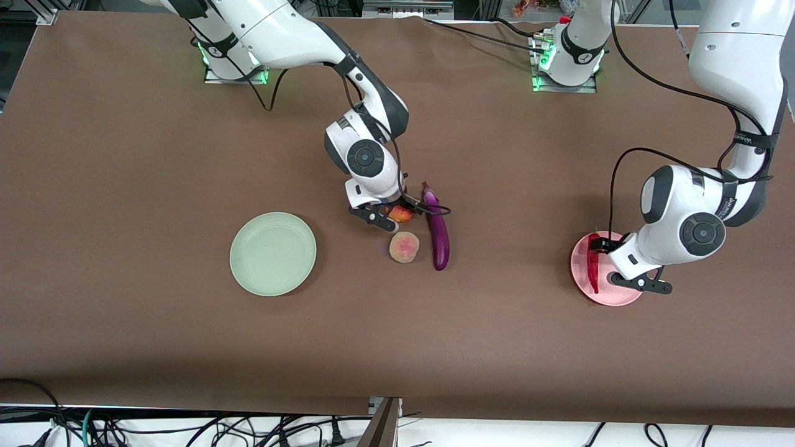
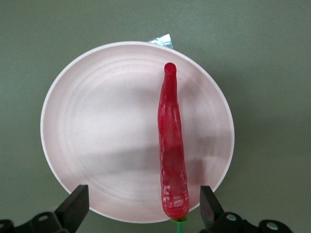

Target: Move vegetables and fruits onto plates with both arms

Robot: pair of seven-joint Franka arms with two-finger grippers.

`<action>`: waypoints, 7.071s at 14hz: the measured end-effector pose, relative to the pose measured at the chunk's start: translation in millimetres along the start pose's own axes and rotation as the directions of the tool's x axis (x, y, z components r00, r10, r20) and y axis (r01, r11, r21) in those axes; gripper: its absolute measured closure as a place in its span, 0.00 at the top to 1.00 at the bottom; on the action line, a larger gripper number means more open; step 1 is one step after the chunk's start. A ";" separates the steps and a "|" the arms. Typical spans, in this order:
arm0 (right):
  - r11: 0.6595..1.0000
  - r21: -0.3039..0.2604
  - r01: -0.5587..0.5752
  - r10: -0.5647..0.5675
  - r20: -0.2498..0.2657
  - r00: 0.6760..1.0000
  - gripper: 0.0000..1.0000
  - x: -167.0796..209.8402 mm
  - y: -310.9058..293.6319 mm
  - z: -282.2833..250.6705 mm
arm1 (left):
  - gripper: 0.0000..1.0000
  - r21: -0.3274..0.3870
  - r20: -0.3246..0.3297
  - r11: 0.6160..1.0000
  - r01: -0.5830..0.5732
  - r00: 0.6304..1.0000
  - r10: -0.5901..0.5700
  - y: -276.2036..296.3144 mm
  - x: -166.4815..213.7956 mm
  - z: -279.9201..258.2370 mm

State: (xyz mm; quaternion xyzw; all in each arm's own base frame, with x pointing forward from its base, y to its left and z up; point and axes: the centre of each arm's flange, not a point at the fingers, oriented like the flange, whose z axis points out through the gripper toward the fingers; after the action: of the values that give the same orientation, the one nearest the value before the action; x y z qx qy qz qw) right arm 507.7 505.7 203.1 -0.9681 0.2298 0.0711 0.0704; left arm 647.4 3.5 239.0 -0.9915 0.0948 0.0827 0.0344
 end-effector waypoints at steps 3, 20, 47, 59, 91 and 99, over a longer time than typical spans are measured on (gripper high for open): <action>1.000 0.012 0.001 -0.001 -0.005 1.000 0.78 1.6 -3.4 -5.2 | 1.00 -0.009 0.016 1.000 -0.021 1.000 0.021 13.3 0.4 -2.4; 0.929 -0.171 0.327 -0.307 0.132 0.942 0.78 233.0 182.6 -150.8 | 1.00 -0.386 -0.055 0.914 0.127 0.986 -0.160 318.9 4.4 -32.7; 0.988 0.154 0.030 -0.018 -0.079 0.997 1.00 61.9 -29.6 -46.0 | 0.38 -0.096 -0.026 0.986 0.139 0.990 -0.142 170.6 -0.3 -39.5; 0.983 0.124 0.134 -0.107 -0.206 0.973 1.00 62.2 -34.8 -4.2 | 0.38 0.086 0.010 0.987 -0.138 0.990 0.138 10.5 5.6 -21.3; 0.904 -0.171 0.393 -0.395 0.021 0.918 1.00 243.1 165.5 -108.1 | 1.00 -0.050 -0.097 0.999 -0.009 0.995 0.004 38.0 -90.0 -349.3; 0.922 -0.126 0.367 -0.376 -0.054 0.925 1.00 232.8 179.5 -268.3 | 1.00 -0.044 -0.109 0.996 0.074 0.991 -0.079 39.6 -145.0 -342.7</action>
State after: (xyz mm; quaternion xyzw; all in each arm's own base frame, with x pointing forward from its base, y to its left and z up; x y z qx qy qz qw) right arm 660.2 200.4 407.9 -0.9985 0.0401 0.0322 0.0183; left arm 553.2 -37.6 598.8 -0.9979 0.0568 0.0281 0.0125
